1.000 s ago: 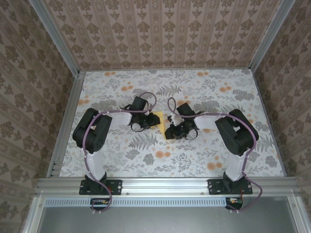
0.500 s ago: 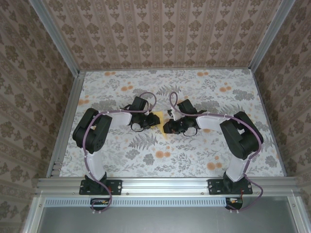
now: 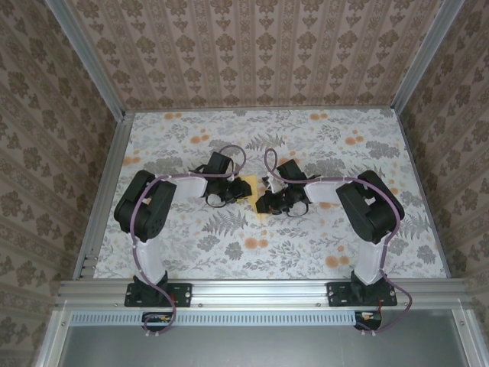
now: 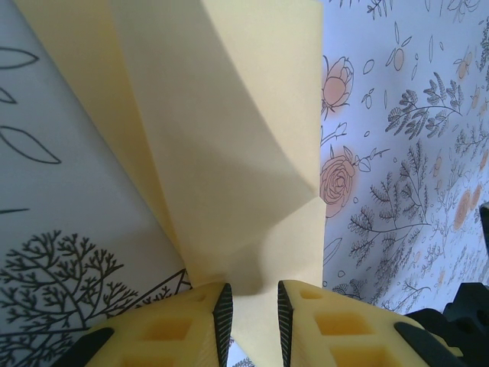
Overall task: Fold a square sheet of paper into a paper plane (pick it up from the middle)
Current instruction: Fold the wing for the fifth time at the center of the table.
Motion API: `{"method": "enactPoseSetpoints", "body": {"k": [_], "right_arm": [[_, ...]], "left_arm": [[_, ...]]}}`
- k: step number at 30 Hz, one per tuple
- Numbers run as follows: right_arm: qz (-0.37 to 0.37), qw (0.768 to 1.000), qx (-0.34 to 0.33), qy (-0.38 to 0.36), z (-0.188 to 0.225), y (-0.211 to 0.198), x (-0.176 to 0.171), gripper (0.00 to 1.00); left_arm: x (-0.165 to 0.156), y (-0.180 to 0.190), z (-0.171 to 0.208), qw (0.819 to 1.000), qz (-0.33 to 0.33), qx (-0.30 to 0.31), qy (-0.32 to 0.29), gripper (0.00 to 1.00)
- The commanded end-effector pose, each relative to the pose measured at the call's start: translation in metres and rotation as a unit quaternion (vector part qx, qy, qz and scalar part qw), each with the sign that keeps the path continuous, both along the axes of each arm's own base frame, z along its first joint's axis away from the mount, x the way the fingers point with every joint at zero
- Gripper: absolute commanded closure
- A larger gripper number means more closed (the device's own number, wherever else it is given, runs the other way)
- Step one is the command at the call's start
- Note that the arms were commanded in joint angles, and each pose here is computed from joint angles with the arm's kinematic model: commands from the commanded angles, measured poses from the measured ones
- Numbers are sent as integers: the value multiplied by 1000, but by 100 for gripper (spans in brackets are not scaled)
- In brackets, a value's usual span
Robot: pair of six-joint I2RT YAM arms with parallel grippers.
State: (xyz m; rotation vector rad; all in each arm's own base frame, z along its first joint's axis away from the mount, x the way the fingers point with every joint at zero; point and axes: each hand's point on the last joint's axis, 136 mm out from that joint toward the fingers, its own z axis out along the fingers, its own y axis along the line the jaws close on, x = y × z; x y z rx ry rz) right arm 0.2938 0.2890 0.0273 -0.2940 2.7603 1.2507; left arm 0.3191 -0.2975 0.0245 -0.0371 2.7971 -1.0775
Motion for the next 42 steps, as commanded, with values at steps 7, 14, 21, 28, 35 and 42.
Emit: {"method": "enactPoseSetpoints", "body": {"k": [7, 14, 21, 28, 35, 42], "right_arm": [[10, 999, -10, 29, -17, 0, -6, 82], [10, 999, -29, 22, -9, -4, -6, 83], [35, 999, -18, 3, 14, 7, -12, 83], [37, 998, -57, 19, -7, 2, -20, 85], [36, 995, -89, 30, -23, -8, -26, 86], [41, 994, -99, 39, -32, -10, -30, 86]], "left_arm": [[-11, 20, -34, 998, 17, 54, 41, 74], [-11, 20, -34, 997, 18, 55, 42, 74], [-12, 21, -36, 997, 19, 58, 45, 74], [-12, 21, -35, 997, 19, 57, 45, 74], [-12, 21, -36, 997, 20, 59, 46, 74], [-12, 21, -36, 997, 20, 59, 46, 74]]}}
